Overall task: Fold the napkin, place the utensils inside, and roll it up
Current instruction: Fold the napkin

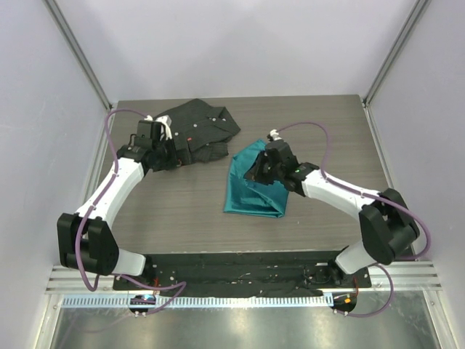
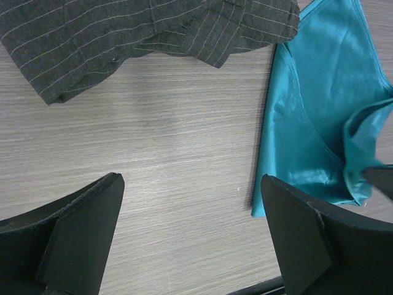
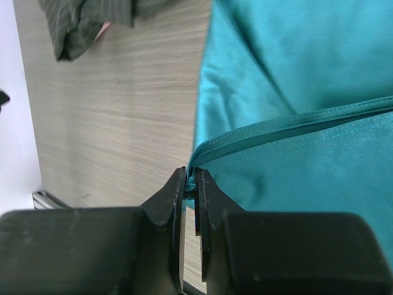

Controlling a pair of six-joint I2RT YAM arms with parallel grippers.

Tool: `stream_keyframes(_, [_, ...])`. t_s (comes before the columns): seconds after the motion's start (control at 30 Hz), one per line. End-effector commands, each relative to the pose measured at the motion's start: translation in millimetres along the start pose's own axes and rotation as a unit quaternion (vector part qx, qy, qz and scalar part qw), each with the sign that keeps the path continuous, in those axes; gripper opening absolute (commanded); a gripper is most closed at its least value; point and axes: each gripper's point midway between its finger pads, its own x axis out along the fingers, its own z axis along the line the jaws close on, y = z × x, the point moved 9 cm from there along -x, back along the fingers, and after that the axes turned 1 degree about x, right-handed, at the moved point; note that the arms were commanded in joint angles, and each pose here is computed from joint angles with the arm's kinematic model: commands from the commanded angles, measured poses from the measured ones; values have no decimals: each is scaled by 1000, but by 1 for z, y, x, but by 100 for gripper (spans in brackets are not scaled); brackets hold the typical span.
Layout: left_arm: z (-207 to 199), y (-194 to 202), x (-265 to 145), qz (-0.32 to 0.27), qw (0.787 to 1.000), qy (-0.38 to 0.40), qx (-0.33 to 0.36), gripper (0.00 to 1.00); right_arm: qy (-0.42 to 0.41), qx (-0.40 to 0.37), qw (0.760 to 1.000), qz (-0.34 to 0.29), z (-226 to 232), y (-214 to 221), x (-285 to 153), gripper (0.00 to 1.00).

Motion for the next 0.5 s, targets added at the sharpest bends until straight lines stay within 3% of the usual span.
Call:
stream_keyframes(0.0, [-6,-5,-1,-16,1000,22,-1,100,-38,-19,999,-15,29,-2,16,1])
stream_keyframes(0.17, [-9,-5,1,-8,999,33,-16,100,-33,-44,998,17,36,15,40,1])
stream_keyframes(0.47, [-10,7,5,2,997,51,-56,100,-15,-86,995,46,43,46,46,1])
